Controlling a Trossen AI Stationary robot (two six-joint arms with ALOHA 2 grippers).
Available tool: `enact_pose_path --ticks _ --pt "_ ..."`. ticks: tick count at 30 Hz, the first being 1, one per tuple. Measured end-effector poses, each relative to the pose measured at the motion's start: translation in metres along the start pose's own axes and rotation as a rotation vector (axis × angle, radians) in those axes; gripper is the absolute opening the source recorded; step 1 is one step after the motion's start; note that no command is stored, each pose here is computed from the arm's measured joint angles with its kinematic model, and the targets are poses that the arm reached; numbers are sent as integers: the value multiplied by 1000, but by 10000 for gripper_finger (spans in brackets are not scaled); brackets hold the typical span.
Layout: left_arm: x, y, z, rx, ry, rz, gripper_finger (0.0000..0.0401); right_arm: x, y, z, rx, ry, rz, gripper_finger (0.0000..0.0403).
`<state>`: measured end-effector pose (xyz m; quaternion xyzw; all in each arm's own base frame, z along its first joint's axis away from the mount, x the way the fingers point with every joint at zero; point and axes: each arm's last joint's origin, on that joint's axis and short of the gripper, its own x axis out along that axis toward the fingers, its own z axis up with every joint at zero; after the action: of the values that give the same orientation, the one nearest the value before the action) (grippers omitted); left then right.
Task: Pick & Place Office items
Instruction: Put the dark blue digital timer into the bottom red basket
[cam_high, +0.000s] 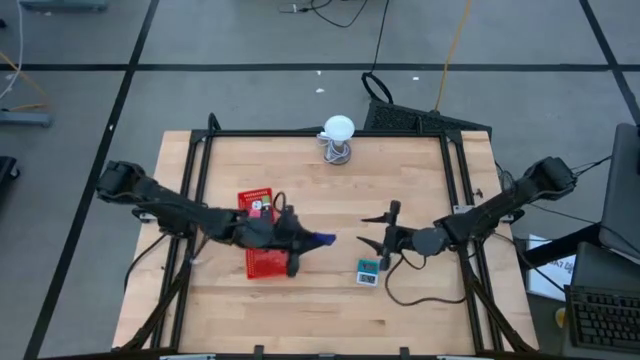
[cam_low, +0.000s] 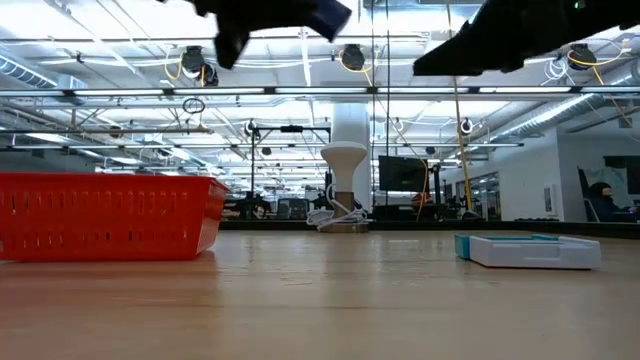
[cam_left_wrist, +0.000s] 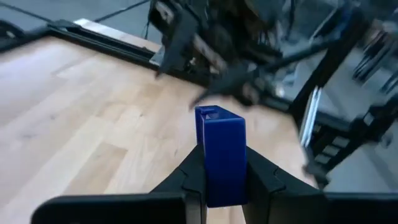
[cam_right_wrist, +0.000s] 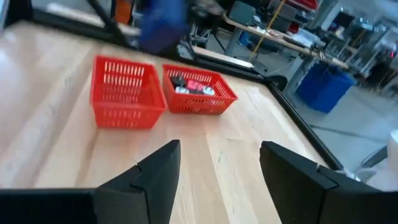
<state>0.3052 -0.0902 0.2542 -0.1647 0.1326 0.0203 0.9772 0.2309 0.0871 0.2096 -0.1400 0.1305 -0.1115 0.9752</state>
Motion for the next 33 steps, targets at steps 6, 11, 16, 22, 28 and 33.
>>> enact_pose_path --ticks 6,11,16,22,28,33 --pt "-21 -28 -20 106 46 99 75 -15 -13 7 93 11 2 203" --pt "-32 -42 -36 91 104 132 56 -19 -16 6 101 28 3 202" --pt "-44 -53 -51 80 165 138 54 -18 -15 5 93 37 3 197" --pt "-62 -52 -79 36 181 279 70 -18 -15 5 96 38 3 196" --pt "-76 -39 -111 -68 172 332 54 -18 -15 5 95 39 3 196" --pt "-81 -17 -135 -183 173 387 59 -18 -15 5 96 39 3 196"
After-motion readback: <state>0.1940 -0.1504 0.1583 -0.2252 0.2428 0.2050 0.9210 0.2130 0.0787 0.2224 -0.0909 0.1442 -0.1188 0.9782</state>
